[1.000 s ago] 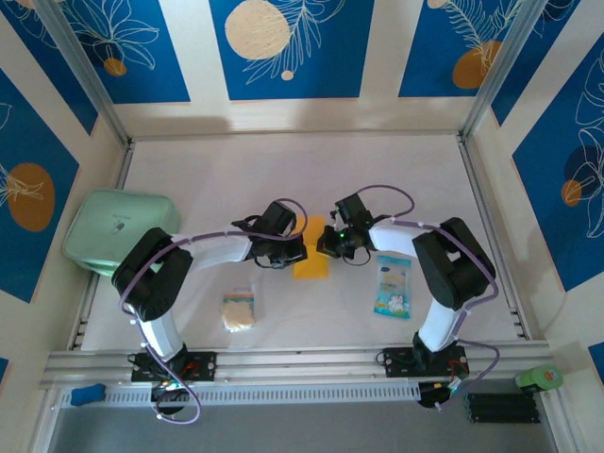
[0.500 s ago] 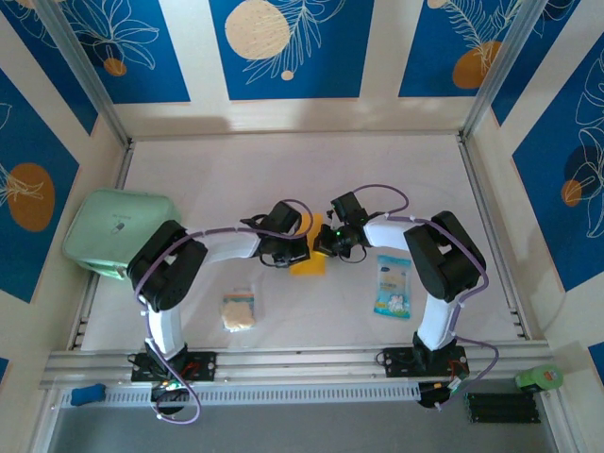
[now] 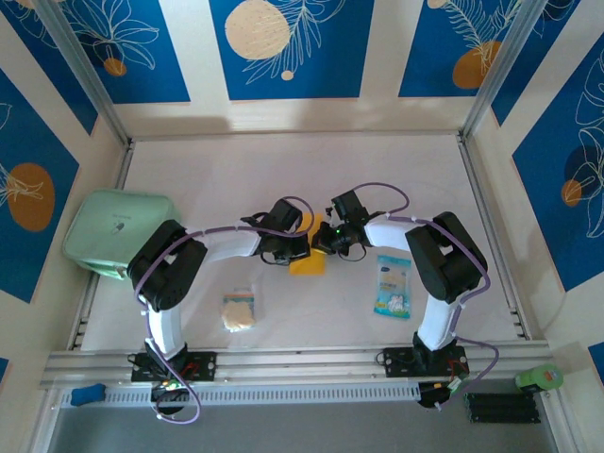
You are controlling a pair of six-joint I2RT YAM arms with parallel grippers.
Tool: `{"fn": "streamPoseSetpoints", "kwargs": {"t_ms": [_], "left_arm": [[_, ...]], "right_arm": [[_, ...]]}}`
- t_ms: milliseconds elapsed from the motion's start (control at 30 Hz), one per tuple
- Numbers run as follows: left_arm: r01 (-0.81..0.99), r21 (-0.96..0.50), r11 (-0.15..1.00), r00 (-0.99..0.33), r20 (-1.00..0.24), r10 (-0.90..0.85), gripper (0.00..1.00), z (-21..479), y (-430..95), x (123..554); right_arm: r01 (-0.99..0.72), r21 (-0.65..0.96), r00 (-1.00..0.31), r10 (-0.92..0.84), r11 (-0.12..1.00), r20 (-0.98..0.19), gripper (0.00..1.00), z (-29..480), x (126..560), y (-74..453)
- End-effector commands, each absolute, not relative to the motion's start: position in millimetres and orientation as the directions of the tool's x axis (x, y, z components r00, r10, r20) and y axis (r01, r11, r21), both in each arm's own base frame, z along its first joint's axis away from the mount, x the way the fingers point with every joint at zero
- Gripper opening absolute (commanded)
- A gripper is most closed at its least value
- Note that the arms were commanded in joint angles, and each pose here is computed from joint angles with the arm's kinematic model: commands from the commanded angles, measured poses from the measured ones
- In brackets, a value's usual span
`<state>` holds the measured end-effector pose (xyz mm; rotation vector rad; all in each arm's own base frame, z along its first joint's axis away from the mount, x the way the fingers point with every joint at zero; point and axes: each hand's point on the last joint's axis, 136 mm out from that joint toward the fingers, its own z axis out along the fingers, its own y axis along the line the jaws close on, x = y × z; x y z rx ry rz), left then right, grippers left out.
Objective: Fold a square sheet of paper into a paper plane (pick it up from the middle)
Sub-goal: Fold the triangle a second time at the center of the table.
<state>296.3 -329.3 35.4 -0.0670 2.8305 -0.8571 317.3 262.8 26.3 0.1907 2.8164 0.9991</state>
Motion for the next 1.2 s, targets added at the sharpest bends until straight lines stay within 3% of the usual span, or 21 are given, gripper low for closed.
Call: {"fn": "streamPoseSetpoints", "kwargs": {"t_ms": [0,200,567,833,1033,1167], "left_arm": [[0.012,-0.537,0.844,-0.98,-0.175,-0.098,0.04,34.6,-326.3,303.6],[0.0,-0.524,0.852,-0.983,-0.158,-0.097,0.04,21.9,-324.3,304.0],[-0.043,-0.47,0.881,-0.996,-0.046,-0.073,0.04,-8.3,-289.8,259.9],[-0.005,-0.447,0.895,-1.0,-0.015,-0.013,0.04,4.8,-266.0,230.7],[0.03,-0.457,0.889,-0.997,-0.071,-0.003,0.05,32.8,-257.2,238.4],[0.051,-0.537,0.842,-0.985,-0.166,-0.046,0.13,61.3,-274.9,264.5]], "right_arm": [[0.095,0.633,-0.981,0.182,0.768,-0.074,0.02,20.7,323.2,264.3],[0.125,0.589,-0.983,0.179,0.798,-0.034,0.01,1.8,317.2,258.8],[0.154,0.511,-0.982,0.186,0.846,-0.012,0.01,-11.2,311.9,245.1],[0.157,0.504,-0.983,0.184,0.85,-0.005,0.01,-13.6,311.7,243.2],[0.126,0.521,-0.986,0.163,0.845,-0.026,0.01,-6.6,314.2,245.9],[0.037,0.614,-0.987,0.126,0.789,-0.104,0.05,25.9,322.2,262.0]]}}
